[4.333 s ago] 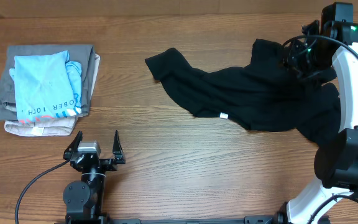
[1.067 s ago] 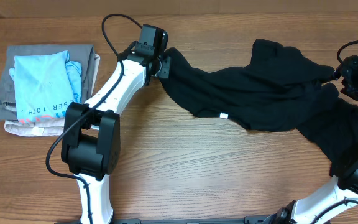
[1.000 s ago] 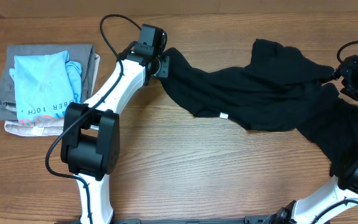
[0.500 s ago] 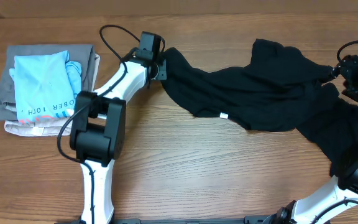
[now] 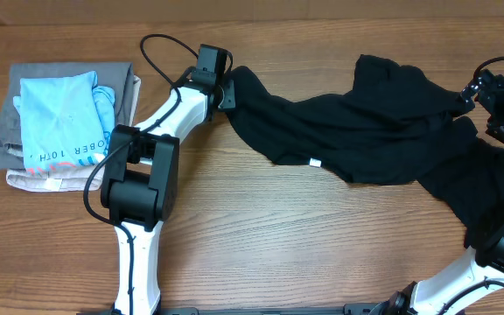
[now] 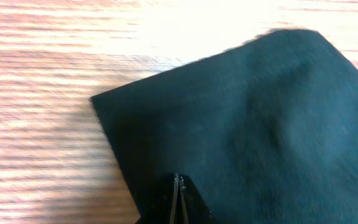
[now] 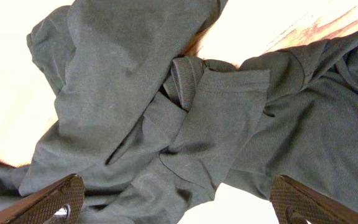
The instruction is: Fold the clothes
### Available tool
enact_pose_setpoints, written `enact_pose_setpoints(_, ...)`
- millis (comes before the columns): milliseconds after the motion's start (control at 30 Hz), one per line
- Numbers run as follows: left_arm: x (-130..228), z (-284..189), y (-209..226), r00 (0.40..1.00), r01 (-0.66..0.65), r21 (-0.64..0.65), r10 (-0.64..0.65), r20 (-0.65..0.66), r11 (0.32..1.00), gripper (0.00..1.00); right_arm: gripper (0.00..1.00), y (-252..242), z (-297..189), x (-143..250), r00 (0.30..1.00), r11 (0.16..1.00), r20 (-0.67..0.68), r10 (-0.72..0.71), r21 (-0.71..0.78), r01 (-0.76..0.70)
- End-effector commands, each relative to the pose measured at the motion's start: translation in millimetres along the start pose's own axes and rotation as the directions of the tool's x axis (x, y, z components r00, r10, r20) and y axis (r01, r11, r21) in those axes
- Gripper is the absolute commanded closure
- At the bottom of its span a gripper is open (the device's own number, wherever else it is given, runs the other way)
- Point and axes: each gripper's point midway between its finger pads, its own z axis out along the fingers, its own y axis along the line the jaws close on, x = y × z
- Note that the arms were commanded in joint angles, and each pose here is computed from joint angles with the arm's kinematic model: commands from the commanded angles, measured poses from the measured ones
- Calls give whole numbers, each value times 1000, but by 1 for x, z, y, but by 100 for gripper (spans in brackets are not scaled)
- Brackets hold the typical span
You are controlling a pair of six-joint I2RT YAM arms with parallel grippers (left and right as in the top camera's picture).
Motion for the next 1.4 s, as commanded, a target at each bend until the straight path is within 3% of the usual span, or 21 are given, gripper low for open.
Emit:
enact_pose_setpoints(0,7,24,41,1000,27,-88,-28,-12,996,96,0,2,1,0,1000,1000,2,-2,-6,2)
enact_pose_setpoints(267,29,79,96,996,89,-127,-91,-17,988,96,0,2,1,0,1000,1000,2,-2,-6,2)
enact_pose_setpoints(400,22,86,123,991,137,-132,-135,19,982,96,0,2,1,0,1000,1000,2,-2,-6,2)
enact_pose_setpoints(600,-55,43,115,982,165,-22,-162,98,986,96,0,2,1,0,1000,1000,2,-2,-6,2)
enact_pose_setpoints(733,-122,-16,100,968,155,14,-154,199,988,94,0,2,1,0,1000,1000,2,-2,-6,2)
enact_pose_setpoints(833,-147,-57,72,968,124,97,-142,205,988,96,0,2,1,0,1000,1000,2,-2,-6,2)
enact_pose_setpoints(1000,-114,-75,3,996,72,273,-84,33,959,96,0,2,1,0,1000,1000,2,-2,-6,2)
enact_pose_setpoints(1267,-19,-17,-51,981,29,281,27,-194,959,96,0,2,1,0,1000,1000,2,-2,-6,2)
enact_pose_setpoints(1367,0,3,-59,972,17,282,50,-229,959,96,0,2,1,0,1000,1000,2,-2,-6,2)
